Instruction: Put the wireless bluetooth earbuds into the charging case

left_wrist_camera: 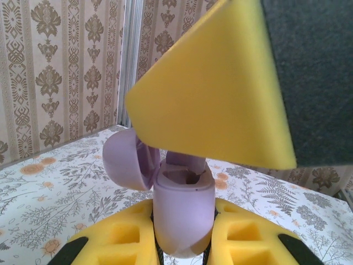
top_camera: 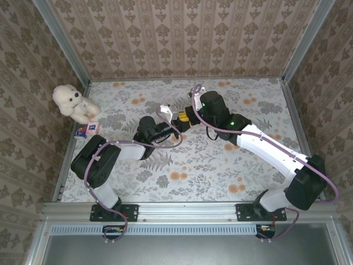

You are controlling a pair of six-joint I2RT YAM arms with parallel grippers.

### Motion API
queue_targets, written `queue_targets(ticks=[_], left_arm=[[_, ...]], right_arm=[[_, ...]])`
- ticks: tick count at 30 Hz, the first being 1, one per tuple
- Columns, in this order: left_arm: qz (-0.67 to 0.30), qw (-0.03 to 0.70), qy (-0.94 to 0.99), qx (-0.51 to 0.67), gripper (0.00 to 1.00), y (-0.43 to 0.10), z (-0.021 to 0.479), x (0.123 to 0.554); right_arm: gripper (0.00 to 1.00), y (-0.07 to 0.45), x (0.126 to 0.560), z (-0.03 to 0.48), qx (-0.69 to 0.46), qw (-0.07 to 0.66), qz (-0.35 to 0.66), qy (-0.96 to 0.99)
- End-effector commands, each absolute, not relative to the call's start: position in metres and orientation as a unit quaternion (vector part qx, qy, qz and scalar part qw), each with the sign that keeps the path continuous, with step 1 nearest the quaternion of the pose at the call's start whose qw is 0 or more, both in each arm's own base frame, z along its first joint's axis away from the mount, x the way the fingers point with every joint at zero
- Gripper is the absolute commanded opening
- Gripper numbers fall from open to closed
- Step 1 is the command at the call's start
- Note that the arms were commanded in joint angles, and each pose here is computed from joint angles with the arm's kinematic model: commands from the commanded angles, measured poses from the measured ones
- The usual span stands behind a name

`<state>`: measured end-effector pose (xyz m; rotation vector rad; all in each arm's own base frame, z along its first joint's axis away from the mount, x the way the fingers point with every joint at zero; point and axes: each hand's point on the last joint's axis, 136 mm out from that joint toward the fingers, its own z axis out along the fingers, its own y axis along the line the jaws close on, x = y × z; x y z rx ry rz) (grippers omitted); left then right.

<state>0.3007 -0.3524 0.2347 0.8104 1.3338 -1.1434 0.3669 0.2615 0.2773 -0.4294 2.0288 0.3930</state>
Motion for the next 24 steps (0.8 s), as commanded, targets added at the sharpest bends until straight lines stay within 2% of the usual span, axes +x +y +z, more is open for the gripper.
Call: queue_targets(ticks=[1,17,20,24], left_arm=[[-0.499,0.611,0.499,0.359,0.00,-0.351,0.286,0.288],[-0.501,0.610,0.498,0.359,0.00,-0.353,0.287,0.288],[-0.501,0.610,0.498,0.359,0.00,-0.353,0.288,0.287],[-0.501,0.611,0.498,0.359,0.00,-0.353,0.288,0.287]], right_arm=[[0.13,0.256,0.357,0.263,-0.201,0.480,0.145,0.842],[0.13,0.268,0.351,0.249,-0.198,0.442,0.178,0.857],[0.17,0.268,0.353,0.250,-0.195,0.440,0.174,0.859],[0.31,0.267,0.355,0.261,-0.182,0.441,0.175,0.861]])
